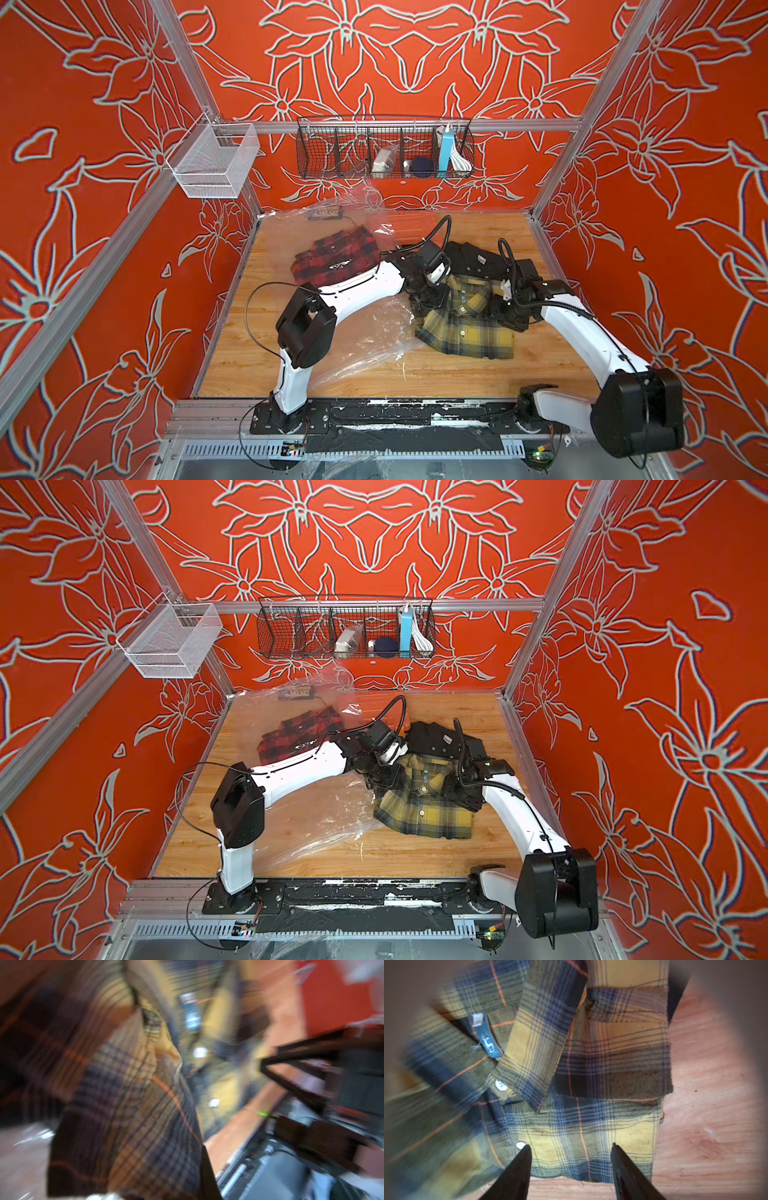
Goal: Place the folded shirt into the vacuum bag
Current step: Adjust the shirt at the center of the board.
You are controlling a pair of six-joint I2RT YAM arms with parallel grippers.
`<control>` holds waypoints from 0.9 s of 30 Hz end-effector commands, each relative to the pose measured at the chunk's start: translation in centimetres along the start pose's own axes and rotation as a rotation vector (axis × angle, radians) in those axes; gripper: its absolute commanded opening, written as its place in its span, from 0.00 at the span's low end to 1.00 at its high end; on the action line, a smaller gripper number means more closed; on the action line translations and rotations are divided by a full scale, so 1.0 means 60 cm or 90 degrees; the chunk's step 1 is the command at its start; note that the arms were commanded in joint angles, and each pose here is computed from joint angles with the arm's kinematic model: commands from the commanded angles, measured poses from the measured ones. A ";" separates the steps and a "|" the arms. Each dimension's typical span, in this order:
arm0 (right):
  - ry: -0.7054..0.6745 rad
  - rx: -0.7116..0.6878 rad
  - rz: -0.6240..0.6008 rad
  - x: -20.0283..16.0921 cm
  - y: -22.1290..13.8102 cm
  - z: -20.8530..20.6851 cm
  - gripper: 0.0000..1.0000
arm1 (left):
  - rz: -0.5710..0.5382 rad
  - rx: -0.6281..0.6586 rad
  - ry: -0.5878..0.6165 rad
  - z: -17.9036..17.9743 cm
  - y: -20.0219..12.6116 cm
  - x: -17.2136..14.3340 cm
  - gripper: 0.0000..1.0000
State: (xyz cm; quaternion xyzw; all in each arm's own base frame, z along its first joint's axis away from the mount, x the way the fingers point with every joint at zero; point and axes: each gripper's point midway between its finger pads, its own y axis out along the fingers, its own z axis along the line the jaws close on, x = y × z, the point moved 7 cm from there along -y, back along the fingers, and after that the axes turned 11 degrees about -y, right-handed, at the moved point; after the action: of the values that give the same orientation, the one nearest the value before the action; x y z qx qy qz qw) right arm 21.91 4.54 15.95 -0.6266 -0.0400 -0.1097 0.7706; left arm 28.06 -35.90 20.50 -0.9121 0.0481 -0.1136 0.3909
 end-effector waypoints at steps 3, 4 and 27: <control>0.001 0.018 0.015 0.001 0.017 -0.002 0.62 | -0.016 -0.121 -0.084 0.081 0.008 0.042 0.00; 0.000 0.023 0.020 0.001 0.020 -0.001 0.62 | -0.025 -0.102 -0.103 0.111 0.010 0.049 0.00; 0.117 -0.030 0.039 -0.006 0.012 -0.079 0.74 | -0.060 0.290 -0.100 0.168 -0.094 0.010 0.44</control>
State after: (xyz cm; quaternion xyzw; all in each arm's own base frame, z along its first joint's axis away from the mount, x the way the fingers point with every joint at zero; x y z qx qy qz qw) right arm 21.72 0.51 15.11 -0.6307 0.0291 -0.1549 0.7599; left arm 32.08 -26.92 13.57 -0.8469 -0.0260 -0.0203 0.5307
